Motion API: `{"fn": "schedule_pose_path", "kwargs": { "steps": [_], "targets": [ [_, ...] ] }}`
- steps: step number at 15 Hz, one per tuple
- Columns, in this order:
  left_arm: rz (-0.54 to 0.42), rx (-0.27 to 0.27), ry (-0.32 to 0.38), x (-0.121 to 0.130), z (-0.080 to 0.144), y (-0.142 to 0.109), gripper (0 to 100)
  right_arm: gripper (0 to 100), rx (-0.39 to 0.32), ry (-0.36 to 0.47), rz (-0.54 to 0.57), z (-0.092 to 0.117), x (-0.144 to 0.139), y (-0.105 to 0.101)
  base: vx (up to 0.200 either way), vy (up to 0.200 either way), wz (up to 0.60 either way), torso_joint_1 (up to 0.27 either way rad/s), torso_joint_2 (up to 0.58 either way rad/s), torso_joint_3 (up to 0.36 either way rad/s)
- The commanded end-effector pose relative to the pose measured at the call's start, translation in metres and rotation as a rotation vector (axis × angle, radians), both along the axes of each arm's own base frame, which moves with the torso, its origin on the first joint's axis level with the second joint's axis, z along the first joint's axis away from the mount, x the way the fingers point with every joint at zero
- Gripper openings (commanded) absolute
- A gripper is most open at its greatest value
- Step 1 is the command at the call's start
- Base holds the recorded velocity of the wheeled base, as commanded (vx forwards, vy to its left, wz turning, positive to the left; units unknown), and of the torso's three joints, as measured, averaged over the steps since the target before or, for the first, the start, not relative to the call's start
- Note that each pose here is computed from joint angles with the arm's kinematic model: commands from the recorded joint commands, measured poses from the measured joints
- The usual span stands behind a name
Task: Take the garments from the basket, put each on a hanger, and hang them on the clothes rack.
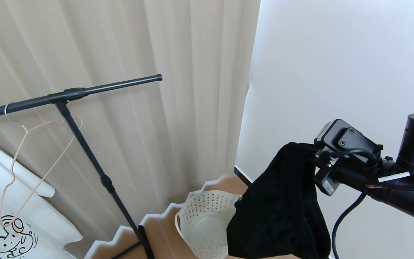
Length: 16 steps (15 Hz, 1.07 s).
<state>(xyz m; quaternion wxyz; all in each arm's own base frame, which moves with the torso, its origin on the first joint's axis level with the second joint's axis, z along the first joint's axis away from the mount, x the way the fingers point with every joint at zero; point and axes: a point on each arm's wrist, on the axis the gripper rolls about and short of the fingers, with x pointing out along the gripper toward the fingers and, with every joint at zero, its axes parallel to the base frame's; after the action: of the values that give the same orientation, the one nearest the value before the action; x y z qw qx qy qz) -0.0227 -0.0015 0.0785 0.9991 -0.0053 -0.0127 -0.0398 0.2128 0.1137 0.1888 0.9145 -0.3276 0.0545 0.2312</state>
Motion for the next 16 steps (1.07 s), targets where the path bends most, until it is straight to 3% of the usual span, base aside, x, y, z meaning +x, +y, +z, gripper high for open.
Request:
{"fn": "schedule_pose_path", "kwargs": {
  "steps": [1, 16],
  "targets": [
    [0.0, 0.001, 0.0, 0.0001, 0.0002, 0.0, 100, 0, -0.006, -0.003, 0.002, -0.0002, -0.0015, -0.0009, 0.0, 0.0, 0.0, 0.0, 0.0, 0.0],
    [-0.003, -0.001, 0.0, 0.0001, 0.0002, -0.0001, 100, 0, -0.009, -0.001, 0.002, -0.0013, -0.0038, -0.0021, 0.0, 0.0, 0.56, 0.003, 0.0, -0.001]
  ]
}}
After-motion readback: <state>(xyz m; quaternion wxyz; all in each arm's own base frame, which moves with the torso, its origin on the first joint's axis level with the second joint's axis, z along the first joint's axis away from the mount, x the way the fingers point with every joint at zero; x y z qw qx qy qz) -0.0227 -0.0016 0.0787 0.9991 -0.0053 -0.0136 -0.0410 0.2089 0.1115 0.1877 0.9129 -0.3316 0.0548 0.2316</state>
